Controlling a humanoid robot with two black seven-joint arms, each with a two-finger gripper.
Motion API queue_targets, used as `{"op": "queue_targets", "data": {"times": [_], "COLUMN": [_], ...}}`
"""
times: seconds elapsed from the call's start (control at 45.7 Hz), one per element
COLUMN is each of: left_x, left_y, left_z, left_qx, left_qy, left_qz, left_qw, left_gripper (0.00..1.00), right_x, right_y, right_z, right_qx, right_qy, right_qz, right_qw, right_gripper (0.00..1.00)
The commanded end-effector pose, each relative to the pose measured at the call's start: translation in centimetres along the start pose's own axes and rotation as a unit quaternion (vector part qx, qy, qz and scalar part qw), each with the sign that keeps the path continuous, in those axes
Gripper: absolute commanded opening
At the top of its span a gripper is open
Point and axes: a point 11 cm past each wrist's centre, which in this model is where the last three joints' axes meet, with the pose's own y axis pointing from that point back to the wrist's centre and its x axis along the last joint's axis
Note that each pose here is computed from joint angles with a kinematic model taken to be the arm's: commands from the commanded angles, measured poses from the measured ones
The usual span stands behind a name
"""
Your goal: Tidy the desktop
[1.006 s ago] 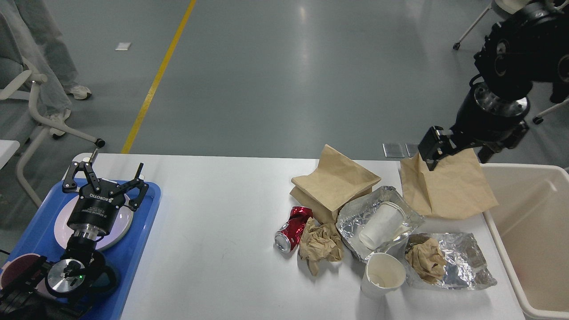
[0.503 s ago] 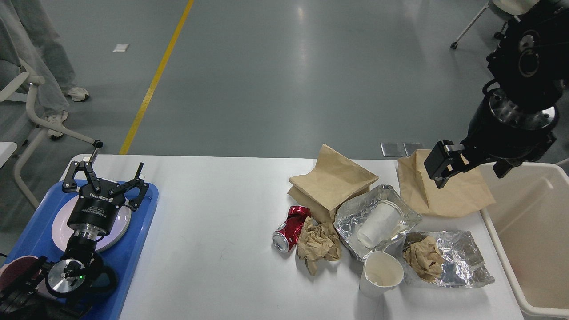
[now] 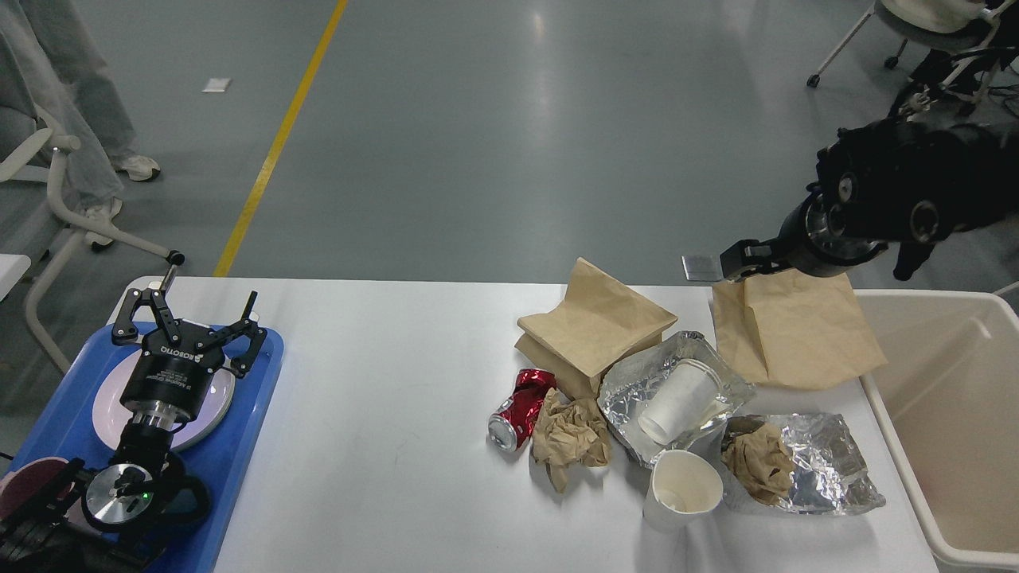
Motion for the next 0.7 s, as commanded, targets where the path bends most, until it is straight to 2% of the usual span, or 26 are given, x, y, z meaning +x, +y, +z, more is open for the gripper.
{"op": "queue_targets", "data": {"times": [0.0,0.109,0.306,0.481,0.678], "left_x": [0.0,0.0,0.0,0.0,0.0], "left_y": [0.0,0.0,0.0,0.0,0.0], "left_z": [0.0,0.0,0.0,0.0,0.0], "left_qx": [0.000,0.000,0.000,0.000,0.000], "left_qy": [0.000,0.000,0.000,0.000,0.000], "left_qz": [-0.001,0.000,0.000,0.000,0.000], "left_qw": [1.000,1.000,1.000,1.000,1.000], "left_gripper": [0.96,0.96,0.96,0.96,0.96], "right_x": [-0.6,-1.4,-5.6,-7.5,-10.0], "right_y": [-4.8,-8.6,-14.5,-16.1,-17.3], "right_z": [0.4,0.1,1.5,0.9,-0.3], "right_qx": [-0.015,-0.030,-0.065,-0.063,-0.051], "right_qy": [0.005,0.010,0.003,0.001,-0.005], "right_qz": [0.013,0.028,0.051,0.092,0.086], "right_qw": [1.000,0.999,0.997,0.994,0.995], "right_gripper": [1.00,1.00,1.00,1.00,1.00]}}
